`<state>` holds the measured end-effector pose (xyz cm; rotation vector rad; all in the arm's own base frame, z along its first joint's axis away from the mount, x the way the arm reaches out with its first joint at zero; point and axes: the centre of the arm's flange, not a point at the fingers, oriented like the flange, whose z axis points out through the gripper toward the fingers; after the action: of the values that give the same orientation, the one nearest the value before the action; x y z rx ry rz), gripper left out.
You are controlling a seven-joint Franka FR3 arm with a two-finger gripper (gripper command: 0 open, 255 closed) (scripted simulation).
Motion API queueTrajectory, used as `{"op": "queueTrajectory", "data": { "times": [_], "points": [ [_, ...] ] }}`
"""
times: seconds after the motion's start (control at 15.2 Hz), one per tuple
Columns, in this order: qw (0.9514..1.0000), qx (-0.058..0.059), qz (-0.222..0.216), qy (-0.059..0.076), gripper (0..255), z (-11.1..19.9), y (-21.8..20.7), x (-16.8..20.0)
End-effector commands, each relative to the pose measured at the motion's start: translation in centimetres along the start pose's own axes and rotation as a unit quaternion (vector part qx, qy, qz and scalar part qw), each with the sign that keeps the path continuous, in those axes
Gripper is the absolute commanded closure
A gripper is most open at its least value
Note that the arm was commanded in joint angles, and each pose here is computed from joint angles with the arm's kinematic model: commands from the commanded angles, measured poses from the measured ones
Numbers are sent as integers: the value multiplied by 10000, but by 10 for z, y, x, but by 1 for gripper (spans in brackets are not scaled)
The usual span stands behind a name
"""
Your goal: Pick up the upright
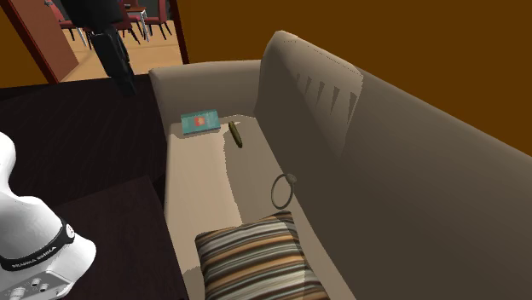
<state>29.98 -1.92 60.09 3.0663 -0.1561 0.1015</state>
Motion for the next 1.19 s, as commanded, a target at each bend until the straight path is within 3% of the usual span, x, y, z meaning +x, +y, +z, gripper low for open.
{"op": "queueTrajectory", "data": {
  "times": [0.0,0.53,1.12],
  "points": [
    [10000,0,0,0,0,0,0,0],
    [9987,-263,-429,-103,0,76,-11,76],
    [9940,-559,-909,-219,0,165,-26,159]
  ]
}}
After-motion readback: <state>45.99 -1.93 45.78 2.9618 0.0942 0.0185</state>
